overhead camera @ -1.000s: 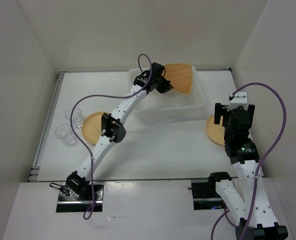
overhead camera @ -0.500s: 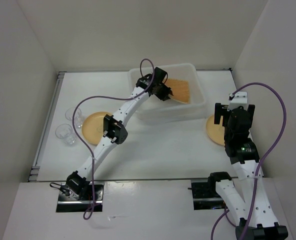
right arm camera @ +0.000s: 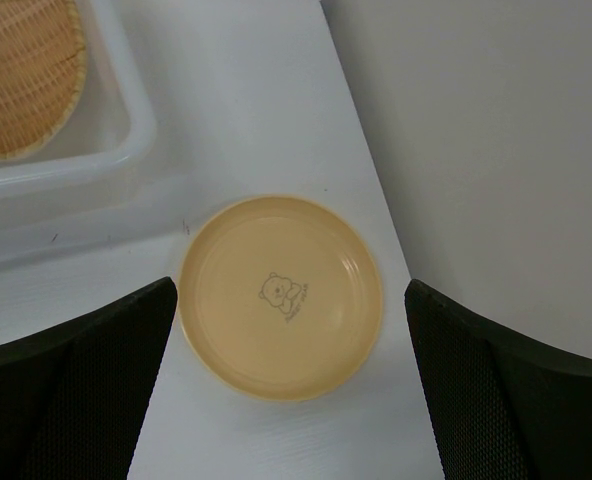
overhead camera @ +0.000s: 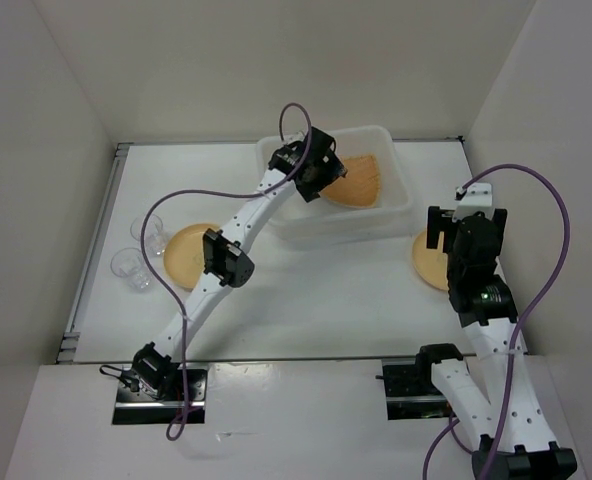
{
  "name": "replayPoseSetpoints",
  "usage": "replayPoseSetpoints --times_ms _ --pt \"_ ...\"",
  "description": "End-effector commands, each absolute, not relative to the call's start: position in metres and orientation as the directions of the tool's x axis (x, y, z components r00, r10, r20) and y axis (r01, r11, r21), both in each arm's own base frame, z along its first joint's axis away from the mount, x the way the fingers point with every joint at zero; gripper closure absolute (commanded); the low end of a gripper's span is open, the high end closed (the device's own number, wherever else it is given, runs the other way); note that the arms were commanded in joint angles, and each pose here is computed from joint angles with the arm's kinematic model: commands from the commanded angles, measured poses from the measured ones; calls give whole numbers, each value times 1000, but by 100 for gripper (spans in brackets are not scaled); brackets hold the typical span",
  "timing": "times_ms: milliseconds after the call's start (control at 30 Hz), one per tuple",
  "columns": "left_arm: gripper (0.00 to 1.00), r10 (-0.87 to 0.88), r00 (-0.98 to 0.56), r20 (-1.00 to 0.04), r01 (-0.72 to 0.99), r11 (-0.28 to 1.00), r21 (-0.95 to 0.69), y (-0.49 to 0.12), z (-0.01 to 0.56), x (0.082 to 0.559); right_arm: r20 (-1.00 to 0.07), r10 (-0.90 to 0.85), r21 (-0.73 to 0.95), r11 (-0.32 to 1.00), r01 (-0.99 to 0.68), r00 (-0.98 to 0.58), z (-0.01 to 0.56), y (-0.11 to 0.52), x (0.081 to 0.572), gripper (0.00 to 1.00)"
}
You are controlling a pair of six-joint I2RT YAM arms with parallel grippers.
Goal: Place the mixed dishes into the plastic bin
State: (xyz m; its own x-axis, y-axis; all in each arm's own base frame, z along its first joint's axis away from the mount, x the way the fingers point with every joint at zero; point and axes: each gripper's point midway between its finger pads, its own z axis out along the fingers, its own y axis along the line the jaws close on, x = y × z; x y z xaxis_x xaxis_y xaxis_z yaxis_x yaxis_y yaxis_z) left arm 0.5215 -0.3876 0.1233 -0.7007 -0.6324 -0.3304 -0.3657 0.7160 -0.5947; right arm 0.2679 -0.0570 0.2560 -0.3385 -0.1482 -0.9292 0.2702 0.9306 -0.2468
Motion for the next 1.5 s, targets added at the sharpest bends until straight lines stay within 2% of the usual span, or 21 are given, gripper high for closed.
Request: replayPoseSetpoints --times_ms 0,100,133,233,267,367,400,467,567,667,700,733,767,800,867,1000,1100,1267,1433,1467 --pt "3 -590 -527 -612 -178 781 -599 -335 279 520 -918 -146 -235 949 209 -369 247 -45 283 1" --pt "0 -466 -500 -730 -149 877 -458 -298 307 502 -888 -147 -225 965 134 -436 235 -35 300 1" --pt "0 -378 -530 -759 -129 921 -369 -287 302 493 -832 -159 -224 973 59 -531 212 -28 304 1" --pt "0 -259 -609 -750 -135 965 -223 -262 277 485 -818 -117 -146 989 7 -563 232 -20 321 1" --pt "0 -240 -619 -747 -128 970 -206 -251 286 478 -805 -106 -111 993 -27 -584 234 -16 324 1" --pt "0 -266 -632 -728 -198 964 -180 -232 287 466 -829 -63 -107 993 47 -556 280 -43 353 1" --pt "0 -258 -623 -739 -195 966 -172 -229 293 465 -762 -41 -106 993 62 -647 258 -57 354 1" --pt "0 -256 -629 -734 -182 966 -181 -224 300 460 -702 -48 -128 990 59 -710 250 -72 352 1" --pt "0 -236 -633 -738 -158 972 -176 -219 310 450 -507 -125 -179 983 -38 -853 188 -79 320 1" --pt "0 -168 -708 -686 -76 984 -162 -221 288 419 -460 -106 -209 978 -9 -882 154 -113 301 1" --pt "0 -187 -642 -744 8 968 -251 -237 301 428 -475 -77 -189 982 16 -877 149 -121 301 1" --pt "0 -176 -691 -701 55 954 -294 -225 274 387 -468 -34 -182 981 59 -883 142 -135 290 1" --pt "0 -247 -616 -748 83 924 -374 -222 288 392 -461 -23 -168 984 62 -887 137 -138 285 1" --pt "0 -302 -580 -756 89 900 -427 -208 306 371 -464 0 -147 986 77 -886 132 -140 279 1" --pt "0 -297 -640 -709 15 917 -398 -180 271 360 -455 10 -143 986 85 -890 124 -142 276 1" --pt "0 -248 -688 -682 -13 944 -331 -159 245 347 -463 34 -209 967 146 -886 105 -174 269 1" --pt "0 -259 -692 -673 -31 943 -331 -152 238 346 -433 2 -233 966 114 -901 85 -183 269 1" --pt "0 -288 -704 -649 -36 927 -372 -157 235 342 -432 -29 -116 993 24 -901 66 -171 273 1" --pt "0 -317 -741 -592 -59 909 -414 -159 221 335 -432 5 -45 999 27 -902 43 -170 281 1" --pt "0 -314 -750 -582 -58 908 -415 -160 217 333 -406 14 -16 1000 23 -914 31 -167 279 1"
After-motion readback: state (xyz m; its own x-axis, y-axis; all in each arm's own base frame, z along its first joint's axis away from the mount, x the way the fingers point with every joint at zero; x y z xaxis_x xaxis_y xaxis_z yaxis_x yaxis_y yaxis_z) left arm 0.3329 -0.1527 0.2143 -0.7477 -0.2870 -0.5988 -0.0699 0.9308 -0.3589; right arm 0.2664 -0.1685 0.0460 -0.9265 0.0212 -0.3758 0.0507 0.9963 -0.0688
